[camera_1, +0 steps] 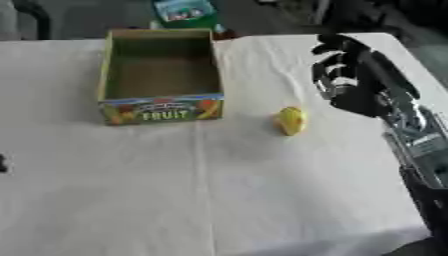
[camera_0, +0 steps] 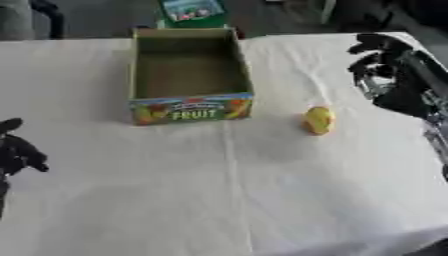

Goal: Pick up objects on the table and place them in the box.

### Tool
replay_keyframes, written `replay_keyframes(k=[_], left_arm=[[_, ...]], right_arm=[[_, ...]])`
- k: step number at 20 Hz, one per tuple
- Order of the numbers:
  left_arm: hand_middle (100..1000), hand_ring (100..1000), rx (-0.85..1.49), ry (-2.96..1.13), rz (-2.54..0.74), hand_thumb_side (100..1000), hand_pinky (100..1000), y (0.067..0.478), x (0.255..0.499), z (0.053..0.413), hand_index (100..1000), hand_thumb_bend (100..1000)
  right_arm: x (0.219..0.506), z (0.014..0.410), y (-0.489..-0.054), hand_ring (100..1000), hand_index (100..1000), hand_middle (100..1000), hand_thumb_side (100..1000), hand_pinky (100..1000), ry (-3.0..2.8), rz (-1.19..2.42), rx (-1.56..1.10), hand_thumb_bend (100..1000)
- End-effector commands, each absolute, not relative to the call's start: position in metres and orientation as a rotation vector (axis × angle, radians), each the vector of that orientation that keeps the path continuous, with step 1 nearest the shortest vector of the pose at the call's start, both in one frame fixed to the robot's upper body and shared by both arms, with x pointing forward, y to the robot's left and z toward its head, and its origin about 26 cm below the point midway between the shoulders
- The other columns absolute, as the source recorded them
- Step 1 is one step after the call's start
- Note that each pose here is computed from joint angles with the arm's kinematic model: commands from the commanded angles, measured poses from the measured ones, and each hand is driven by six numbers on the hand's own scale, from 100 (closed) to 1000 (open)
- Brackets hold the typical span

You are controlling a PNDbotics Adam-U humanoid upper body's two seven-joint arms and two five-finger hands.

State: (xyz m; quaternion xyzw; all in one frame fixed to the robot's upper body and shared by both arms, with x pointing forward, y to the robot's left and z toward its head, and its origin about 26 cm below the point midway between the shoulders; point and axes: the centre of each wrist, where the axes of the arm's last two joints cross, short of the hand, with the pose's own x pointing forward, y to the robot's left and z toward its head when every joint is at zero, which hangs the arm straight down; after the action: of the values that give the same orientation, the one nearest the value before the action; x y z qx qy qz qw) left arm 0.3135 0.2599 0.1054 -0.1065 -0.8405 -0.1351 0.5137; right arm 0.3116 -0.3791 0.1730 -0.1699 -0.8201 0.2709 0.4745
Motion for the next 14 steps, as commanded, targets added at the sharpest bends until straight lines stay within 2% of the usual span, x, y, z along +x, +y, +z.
replay_keyframes(k=[1, 7, 14], left_arm=[[474, 519, -0.249, -2.032, -0.338, 698, 464, 0.2626, 0.3134, 0.1097, 812, 131], [474, 519, -0.248, -2.031, -0.337, 699, 464, 0.2629, 0.3134, 0.1096, 812, 131], [474, 520, -0.248, -2.031, -0.337, 699, 465, 0.2631, 0.3134, 0.1097, 812, 131]], right_arm=[[0.3093, 0.1882, -0.3834, 751, 921, 831, 286, 563, -2.014, 0.735, -0.465, 100], [0.3092, 0.1882, -0.3847, 810, 919, 830, 286, 715, -2.0, 0.767, -0.463, 100], [0.3087, 0.192, -0.3851, 850, 924, 849, 262, 792, -1.994, 0.828, -0.487, 100]])
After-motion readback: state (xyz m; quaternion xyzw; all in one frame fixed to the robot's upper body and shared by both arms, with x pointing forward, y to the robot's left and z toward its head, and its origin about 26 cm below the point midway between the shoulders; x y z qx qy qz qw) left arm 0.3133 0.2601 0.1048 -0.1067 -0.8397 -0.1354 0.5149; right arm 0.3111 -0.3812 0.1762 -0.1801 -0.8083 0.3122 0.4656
